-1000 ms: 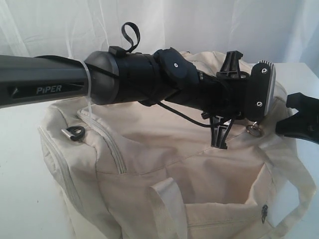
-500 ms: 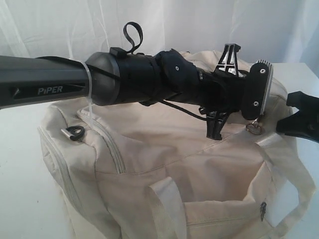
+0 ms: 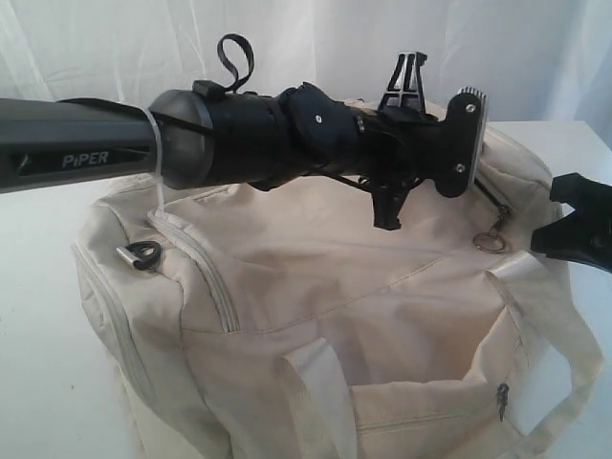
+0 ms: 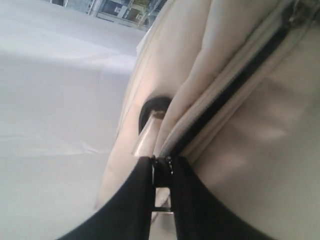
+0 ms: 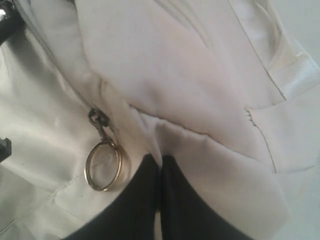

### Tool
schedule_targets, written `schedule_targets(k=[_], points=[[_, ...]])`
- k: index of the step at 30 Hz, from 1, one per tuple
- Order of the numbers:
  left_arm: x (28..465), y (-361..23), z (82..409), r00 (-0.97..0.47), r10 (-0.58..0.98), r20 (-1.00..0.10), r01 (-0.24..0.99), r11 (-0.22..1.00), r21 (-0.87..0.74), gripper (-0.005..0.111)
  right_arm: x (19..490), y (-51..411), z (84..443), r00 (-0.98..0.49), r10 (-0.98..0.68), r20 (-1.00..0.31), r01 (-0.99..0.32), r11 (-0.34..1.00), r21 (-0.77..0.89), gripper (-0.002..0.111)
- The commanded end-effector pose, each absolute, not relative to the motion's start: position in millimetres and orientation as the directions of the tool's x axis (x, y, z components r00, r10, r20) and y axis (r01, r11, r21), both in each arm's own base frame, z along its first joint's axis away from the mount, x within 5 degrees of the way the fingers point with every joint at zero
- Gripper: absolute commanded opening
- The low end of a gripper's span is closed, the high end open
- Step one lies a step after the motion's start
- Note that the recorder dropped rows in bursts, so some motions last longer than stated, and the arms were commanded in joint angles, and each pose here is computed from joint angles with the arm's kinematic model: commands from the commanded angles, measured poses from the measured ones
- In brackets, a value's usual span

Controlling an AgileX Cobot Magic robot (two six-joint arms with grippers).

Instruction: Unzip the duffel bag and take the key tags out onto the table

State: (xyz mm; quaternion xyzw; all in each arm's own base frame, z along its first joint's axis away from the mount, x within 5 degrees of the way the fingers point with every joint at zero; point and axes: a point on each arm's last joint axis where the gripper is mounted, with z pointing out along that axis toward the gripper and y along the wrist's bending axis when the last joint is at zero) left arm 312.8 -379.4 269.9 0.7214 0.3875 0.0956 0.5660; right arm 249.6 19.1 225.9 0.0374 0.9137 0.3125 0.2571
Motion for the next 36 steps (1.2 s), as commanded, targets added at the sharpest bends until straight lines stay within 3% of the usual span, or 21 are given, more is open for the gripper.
schedule_targets(k=[1,36], points=[[334.3,-363.1,277.6,0.630,0.719,-0.293,0.409,0.014,0.913,0.000,248.7,17.9,222.3,-0.874,0.216,-0.436,-0.085,0.814,0.574,0.000],[398.6,-291.1,277.8,0.490,0.832,-0.262,0.380,0.066,0.922,0.000,245.9,16.2,227.4,-0.863,0.215,-0.458,-0.084,0.832,0.549,0.000]])
